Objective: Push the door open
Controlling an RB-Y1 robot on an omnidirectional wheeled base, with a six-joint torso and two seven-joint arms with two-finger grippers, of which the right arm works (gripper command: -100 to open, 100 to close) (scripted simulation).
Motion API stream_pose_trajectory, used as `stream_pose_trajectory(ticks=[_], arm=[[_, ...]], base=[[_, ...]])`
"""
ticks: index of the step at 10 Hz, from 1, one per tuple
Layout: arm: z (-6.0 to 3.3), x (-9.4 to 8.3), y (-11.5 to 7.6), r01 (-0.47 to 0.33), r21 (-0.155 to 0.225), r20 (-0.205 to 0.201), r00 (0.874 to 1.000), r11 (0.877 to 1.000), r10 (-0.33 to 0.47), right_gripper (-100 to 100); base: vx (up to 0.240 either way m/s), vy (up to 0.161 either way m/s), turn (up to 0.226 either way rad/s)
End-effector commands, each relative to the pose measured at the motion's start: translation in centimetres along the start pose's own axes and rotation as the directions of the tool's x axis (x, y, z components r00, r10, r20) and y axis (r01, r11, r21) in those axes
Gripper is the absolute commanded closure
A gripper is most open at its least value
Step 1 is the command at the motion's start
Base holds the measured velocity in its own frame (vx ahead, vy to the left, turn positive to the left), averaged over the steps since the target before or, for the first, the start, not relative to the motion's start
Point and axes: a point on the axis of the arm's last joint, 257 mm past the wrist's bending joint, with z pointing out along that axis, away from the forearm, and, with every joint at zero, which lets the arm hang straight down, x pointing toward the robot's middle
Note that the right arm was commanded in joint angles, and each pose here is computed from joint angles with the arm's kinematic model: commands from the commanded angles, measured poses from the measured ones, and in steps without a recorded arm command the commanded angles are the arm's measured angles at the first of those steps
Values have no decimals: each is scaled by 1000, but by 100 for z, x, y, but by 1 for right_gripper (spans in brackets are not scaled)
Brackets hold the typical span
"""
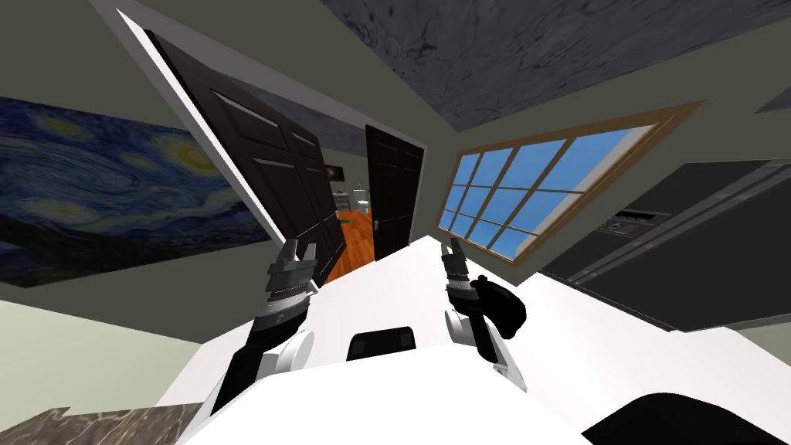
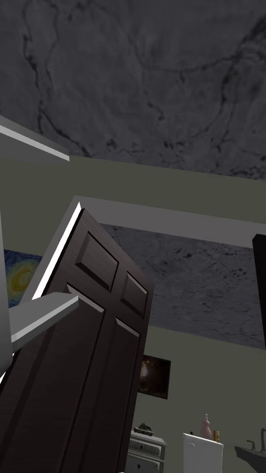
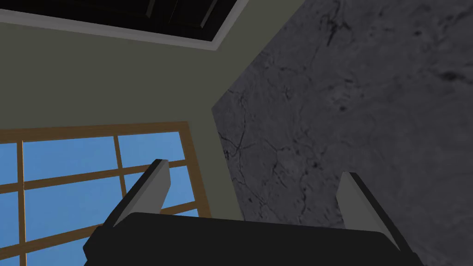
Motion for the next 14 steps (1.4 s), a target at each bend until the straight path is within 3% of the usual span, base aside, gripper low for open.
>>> stream_pose_trajectory(ticks=[1, 14], arm=[[-9, 19, -96, -6, 12, -5, 1000, 1000, 6, -100], [-136, 159, -979, -57, 126, -30, 998, 990, 62, -100]], base=[[16, 103, 108], [88, -12, 98]])
